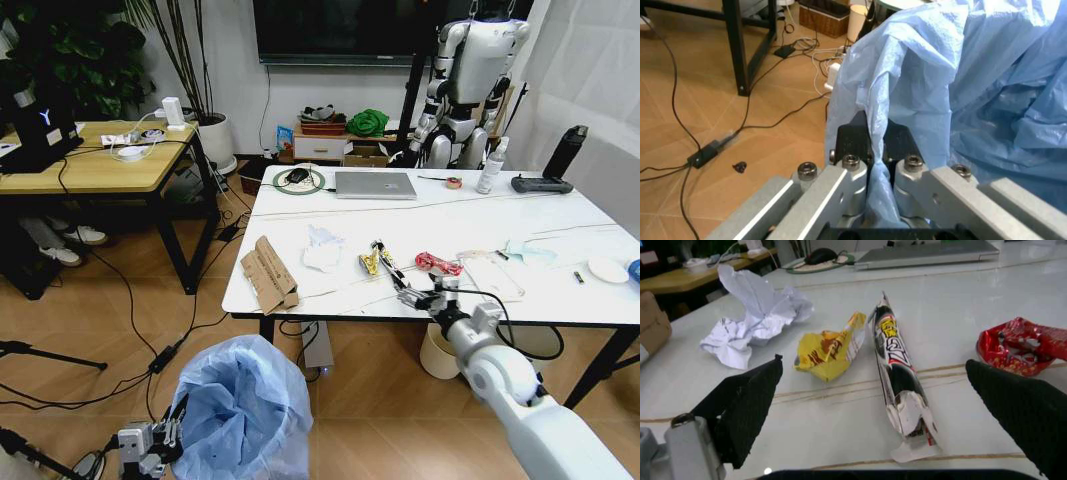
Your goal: Pick up the trash bin and place the trash from the table into it.
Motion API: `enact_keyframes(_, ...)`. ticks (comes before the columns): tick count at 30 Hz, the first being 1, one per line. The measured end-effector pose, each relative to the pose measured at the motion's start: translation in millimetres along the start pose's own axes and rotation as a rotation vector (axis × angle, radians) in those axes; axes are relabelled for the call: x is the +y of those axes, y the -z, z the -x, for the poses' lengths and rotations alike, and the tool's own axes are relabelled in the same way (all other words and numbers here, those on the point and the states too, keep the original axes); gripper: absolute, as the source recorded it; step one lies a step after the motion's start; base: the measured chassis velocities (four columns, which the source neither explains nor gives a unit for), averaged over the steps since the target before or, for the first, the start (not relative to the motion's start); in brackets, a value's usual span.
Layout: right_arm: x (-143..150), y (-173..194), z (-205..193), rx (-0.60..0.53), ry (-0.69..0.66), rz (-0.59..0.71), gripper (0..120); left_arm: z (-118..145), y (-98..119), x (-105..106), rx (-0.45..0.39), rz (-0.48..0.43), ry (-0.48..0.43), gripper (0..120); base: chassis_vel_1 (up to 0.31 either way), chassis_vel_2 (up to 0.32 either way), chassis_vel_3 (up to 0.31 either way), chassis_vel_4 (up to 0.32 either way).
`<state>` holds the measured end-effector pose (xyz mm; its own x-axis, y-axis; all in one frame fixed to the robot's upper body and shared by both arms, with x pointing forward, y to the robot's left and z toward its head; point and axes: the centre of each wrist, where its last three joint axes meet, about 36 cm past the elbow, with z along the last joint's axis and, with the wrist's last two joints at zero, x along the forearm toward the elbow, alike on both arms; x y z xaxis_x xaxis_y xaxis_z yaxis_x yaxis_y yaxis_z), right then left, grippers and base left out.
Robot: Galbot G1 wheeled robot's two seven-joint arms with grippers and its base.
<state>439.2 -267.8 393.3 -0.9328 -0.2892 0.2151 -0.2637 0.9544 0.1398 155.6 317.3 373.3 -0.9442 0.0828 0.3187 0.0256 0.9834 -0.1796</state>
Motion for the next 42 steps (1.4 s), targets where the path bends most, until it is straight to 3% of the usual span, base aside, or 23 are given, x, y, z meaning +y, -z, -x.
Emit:
enact_keyframes(9, -9.8, -18.4, 24.2, 0.035, -0.022, -0.017, 99, 2.7, 11.8, 5.3, 0.031, 0.063, -0.002, 0, 0.0, 0.0, 0.0, 0.0)
enact_keyframes(21, -16.9, -27.3, 23.0, 0.033, -0.041, -0.009, 61, 7.8, 15.5, 2.1, 0.029, 0.008, -0.013, 0, 0.0, 0.0, 0.0, 0.0)
enact_keyframes(26, -19.7, -25.7, 20.8, 0.02, -0.048, -0.008, 35, 10.2, 18.3, 1.1, 0.02, -0.014, -0.017, 0, 0.0, 0.0, 0.0, 0.0)
enact_keyframes(29, -20.1, -25.9, 20.0, 0.018, -0.049, -0.007, 30, 10.9, 18.7, 0.3, 0.019, -0.017, -0.019, 0, 0.0, 0.0, 0.0, 0.0)
enact_keyframes(34, -19.9, -27.0, 13.1, 0.011, -0.052, 0.0, 7, 13.1, 17.7, -3.3, 0.03, -0.037, -0.029, 0, 0.0, 0.0, 0.0, 0.0)
enact_keyframes(38, -21.5, -24.5, 7.2, -0.012, -0.061, 0.011, 0, 15.0, 17.0, -5.1, 0.039, -0.047, -0.042, 0, 0.0, 0.0, 0.0, 0.0)
enact_keyframes(42, -29.9, -14.7, -10.4, -0.081, -0.07, 0.036, 0, 19.8, 15.0, -10.0, 0.056, -0.083, -0.05, 0, 0.0, 0.0, 0.0, 0.0)
